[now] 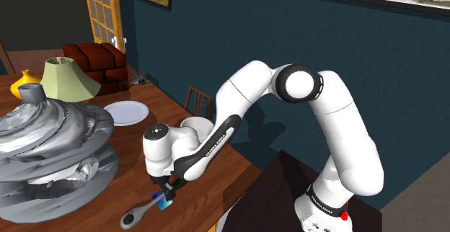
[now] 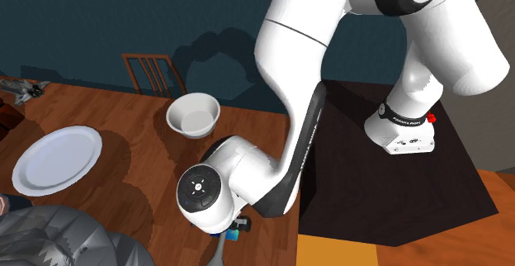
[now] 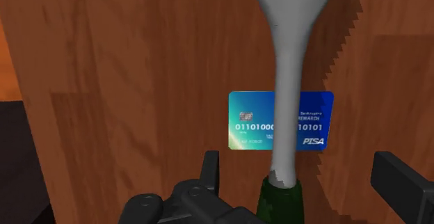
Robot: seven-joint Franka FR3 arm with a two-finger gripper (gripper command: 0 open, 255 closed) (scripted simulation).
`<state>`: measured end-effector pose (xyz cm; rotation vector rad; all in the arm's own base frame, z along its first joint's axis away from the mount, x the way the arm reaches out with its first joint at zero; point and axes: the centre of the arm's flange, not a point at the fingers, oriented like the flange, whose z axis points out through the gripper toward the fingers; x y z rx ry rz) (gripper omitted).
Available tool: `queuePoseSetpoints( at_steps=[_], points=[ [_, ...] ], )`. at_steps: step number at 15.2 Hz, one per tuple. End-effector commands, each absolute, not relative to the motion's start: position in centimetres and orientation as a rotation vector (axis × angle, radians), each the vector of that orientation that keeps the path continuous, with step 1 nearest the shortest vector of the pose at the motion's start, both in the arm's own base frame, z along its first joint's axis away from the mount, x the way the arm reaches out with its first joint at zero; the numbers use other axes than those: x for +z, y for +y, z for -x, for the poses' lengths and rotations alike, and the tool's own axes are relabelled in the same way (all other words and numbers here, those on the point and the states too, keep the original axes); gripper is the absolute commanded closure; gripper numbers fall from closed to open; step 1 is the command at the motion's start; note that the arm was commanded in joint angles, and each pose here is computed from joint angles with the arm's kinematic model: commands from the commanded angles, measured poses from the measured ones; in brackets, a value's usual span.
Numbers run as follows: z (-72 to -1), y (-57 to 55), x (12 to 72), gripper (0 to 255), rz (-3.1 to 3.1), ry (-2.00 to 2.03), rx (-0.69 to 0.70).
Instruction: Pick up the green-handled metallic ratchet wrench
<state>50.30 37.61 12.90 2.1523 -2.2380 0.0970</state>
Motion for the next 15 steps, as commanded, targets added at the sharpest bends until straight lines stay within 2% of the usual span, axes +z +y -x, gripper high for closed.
queuePoseSetpoints(
  at_steps=[1, 8, 9, 15],
  points=[
    [-50.7, 37.5, 11.7, 0, -2.137, -2.253, 0.101],
    [-50.7, 37.5, 8.7, 0, -2.137, -2.253, 0.101],
    [-50.7, 37.5, 8.7, 255, -2.137, -2.253, 0.101],
    [-50.7, 37.5, 8.7, 255, -2.137, -2.253, 0.101]
  ],
)
